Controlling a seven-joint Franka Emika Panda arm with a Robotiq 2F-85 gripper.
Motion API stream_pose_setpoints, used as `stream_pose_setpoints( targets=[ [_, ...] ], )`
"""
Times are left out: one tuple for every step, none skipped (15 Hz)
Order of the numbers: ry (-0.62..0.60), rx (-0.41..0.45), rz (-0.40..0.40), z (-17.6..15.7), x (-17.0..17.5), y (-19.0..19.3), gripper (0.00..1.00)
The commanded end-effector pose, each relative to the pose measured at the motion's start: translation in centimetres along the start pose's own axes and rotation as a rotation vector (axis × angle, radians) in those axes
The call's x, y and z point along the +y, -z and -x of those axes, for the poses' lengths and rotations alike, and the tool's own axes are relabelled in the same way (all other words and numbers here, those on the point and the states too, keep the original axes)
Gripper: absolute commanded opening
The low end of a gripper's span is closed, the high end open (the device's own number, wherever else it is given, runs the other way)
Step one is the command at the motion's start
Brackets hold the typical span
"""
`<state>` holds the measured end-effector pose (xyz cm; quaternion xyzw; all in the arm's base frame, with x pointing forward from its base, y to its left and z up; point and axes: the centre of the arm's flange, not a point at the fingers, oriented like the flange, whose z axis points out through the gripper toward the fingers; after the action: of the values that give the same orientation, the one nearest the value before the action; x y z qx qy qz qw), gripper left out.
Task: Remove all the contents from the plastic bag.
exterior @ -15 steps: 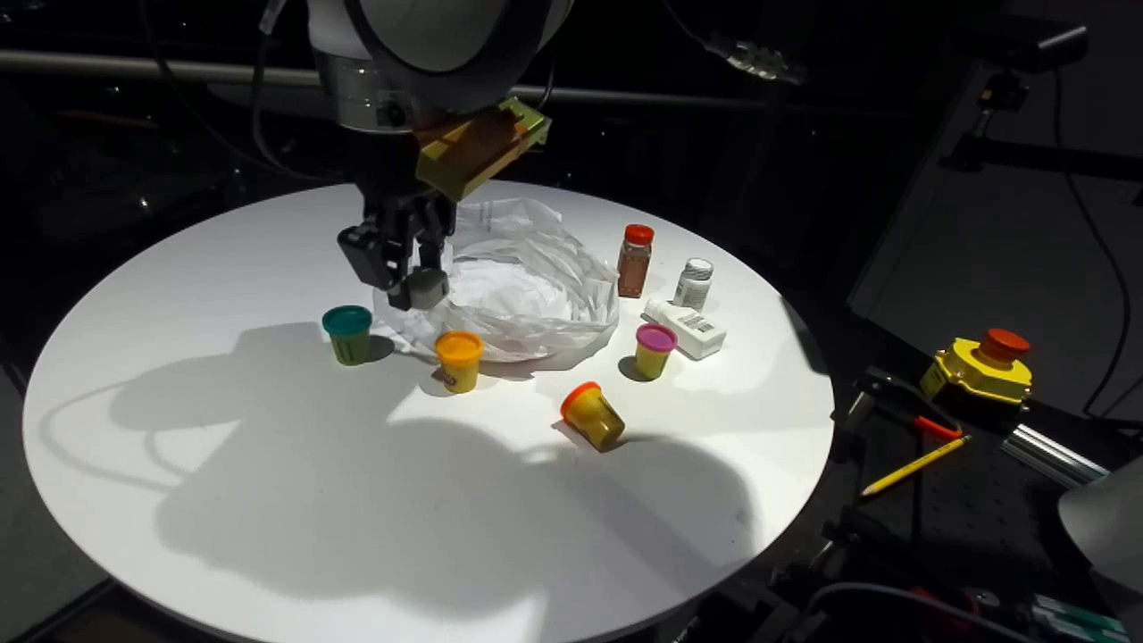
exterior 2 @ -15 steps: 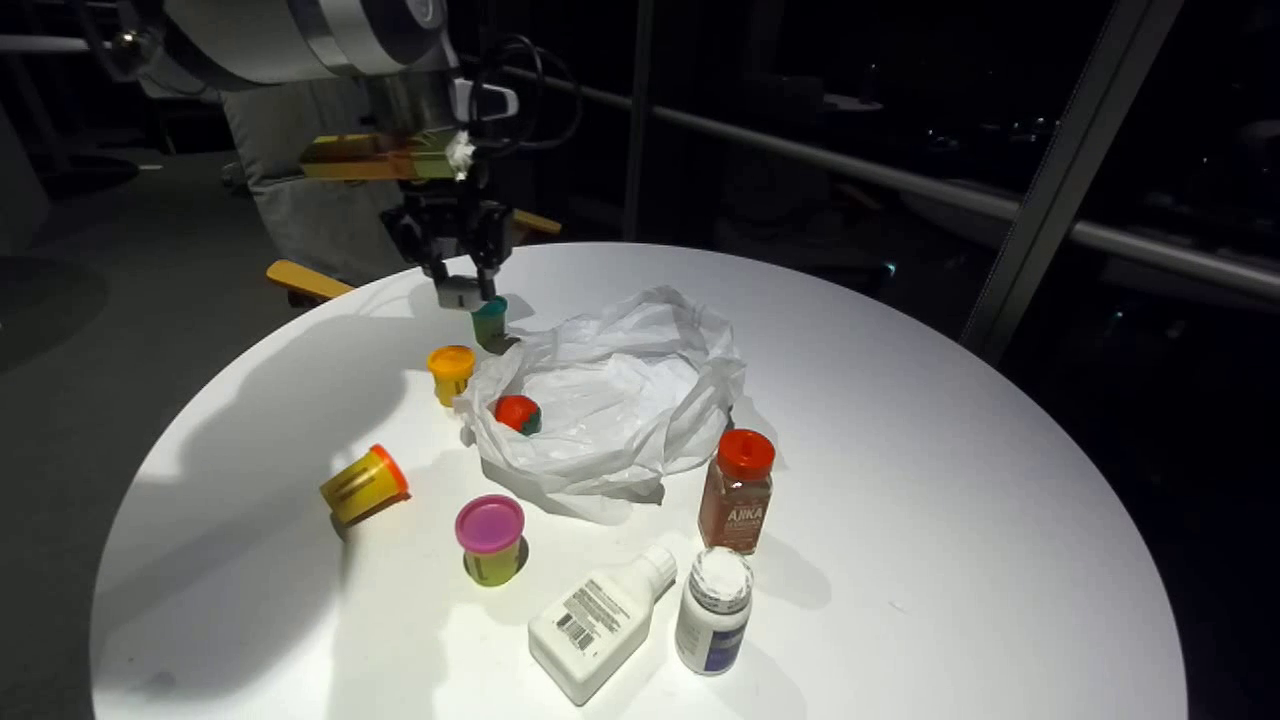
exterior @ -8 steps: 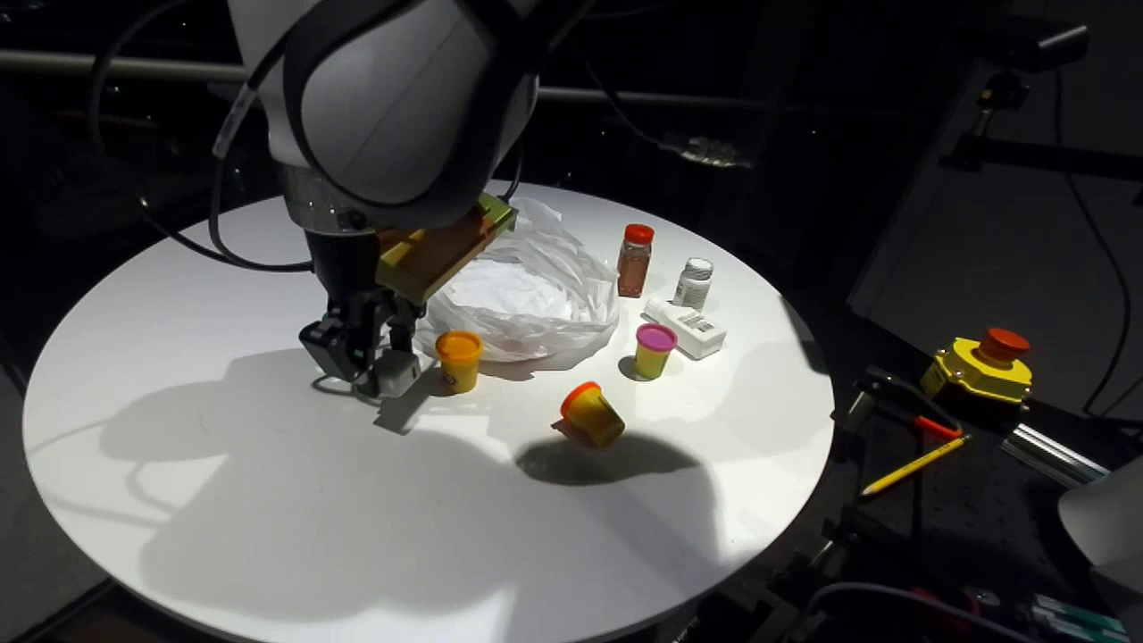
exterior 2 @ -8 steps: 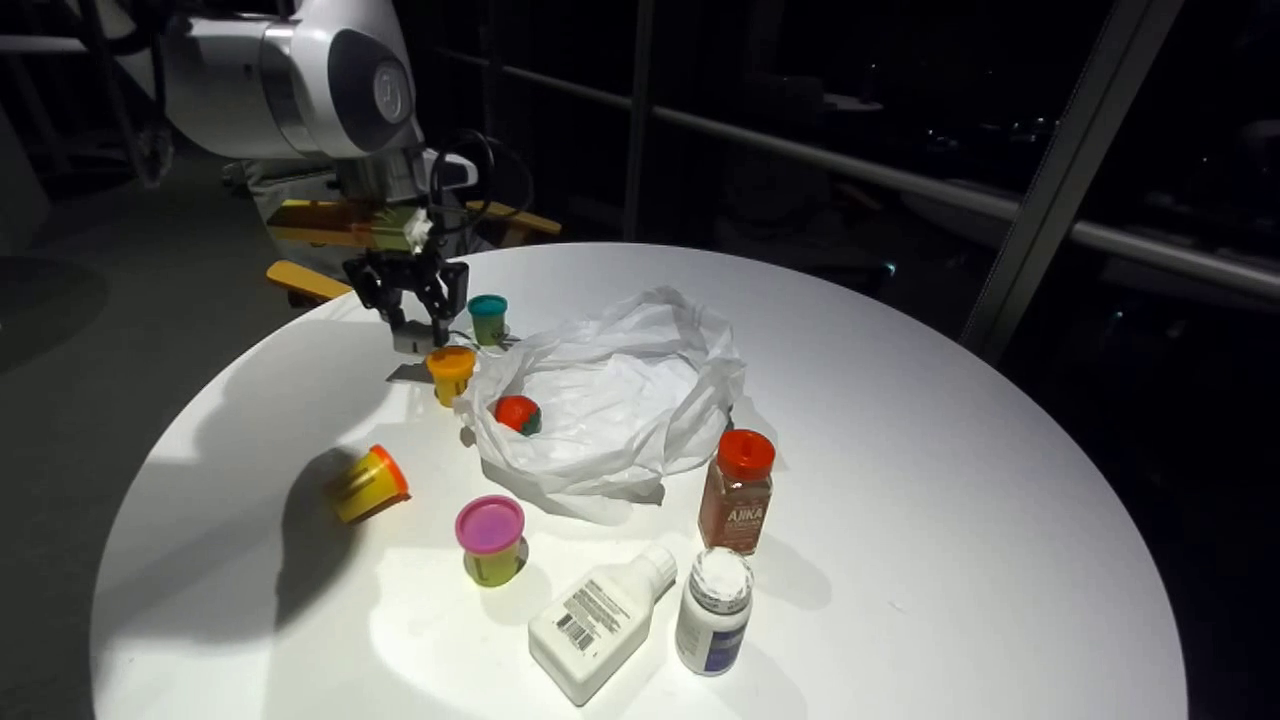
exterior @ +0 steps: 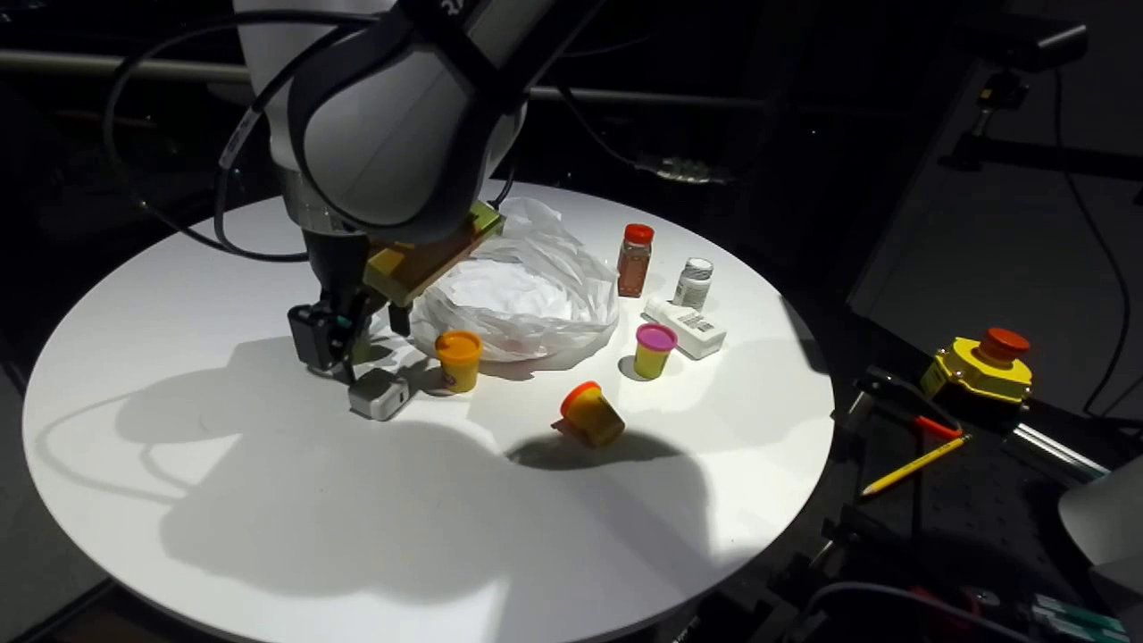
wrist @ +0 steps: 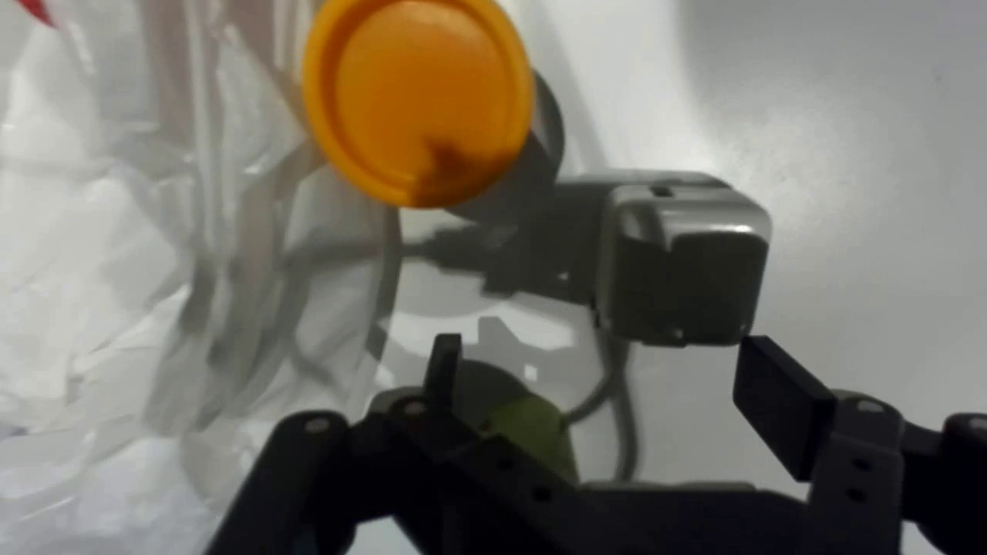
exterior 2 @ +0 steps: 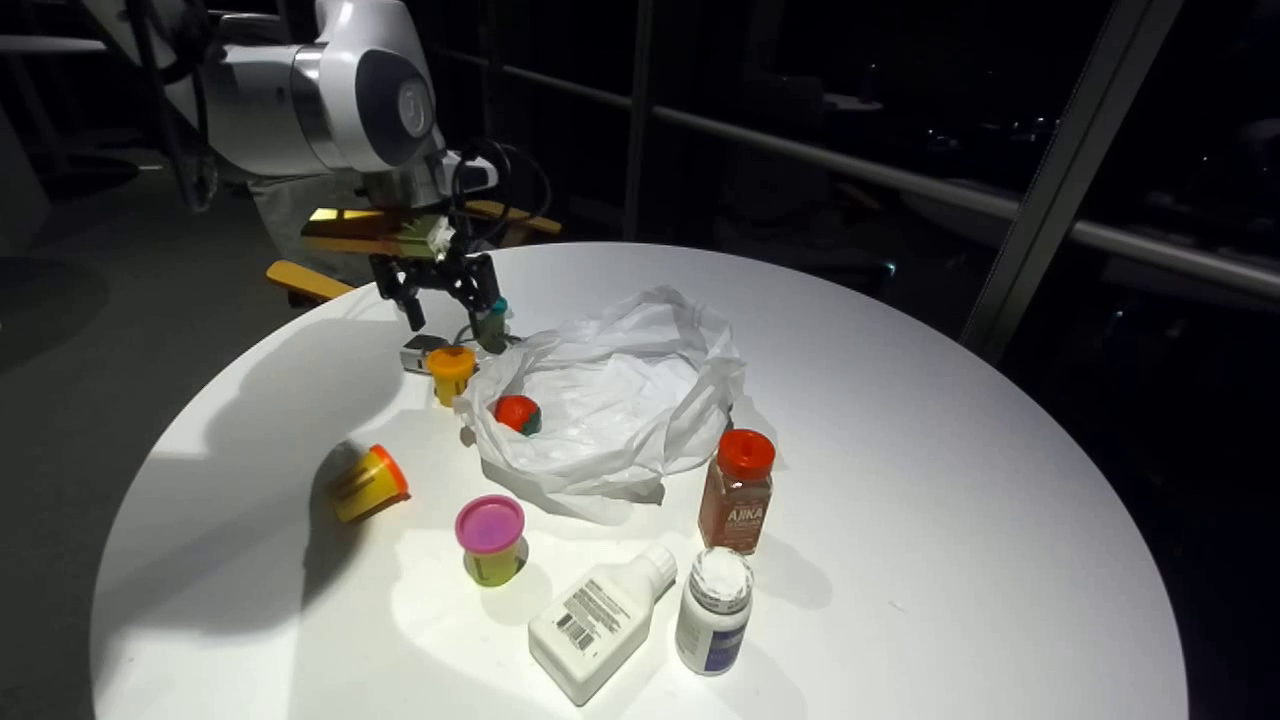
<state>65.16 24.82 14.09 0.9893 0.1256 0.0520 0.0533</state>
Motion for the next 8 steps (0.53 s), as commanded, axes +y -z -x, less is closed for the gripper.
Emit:
stream_pose_setpoints(
  targets=[
    [-0.151, 0.055, 0.073, 1.7, 5.5, 4.5, 1.0],
    [-0.186, 0.057, 0.073, 1.7, 7.6, 4.6, 1.0],
    [-0.216, 0.055, 0.087, 1.5, 9.5, 4.2, 1.0],
    [-0.242, 0.044, 0.086, 1.6, 11.2, 3.6, 1.0],
    [-0.266, 0.035, 0.088, 1.6, 12.6, 2.7, 1.0],
    [-0.29, 0.023, 0.096, 1.7, 14.0, 1.4, 0.99],
    [-0.314, 0.017, 0.094, 2.3, 14.9, 0.6, 1.0],
    [-0.343, 0.018, 0.095, 2.8, 16.0, -0.4, 1.0]
  ],
)
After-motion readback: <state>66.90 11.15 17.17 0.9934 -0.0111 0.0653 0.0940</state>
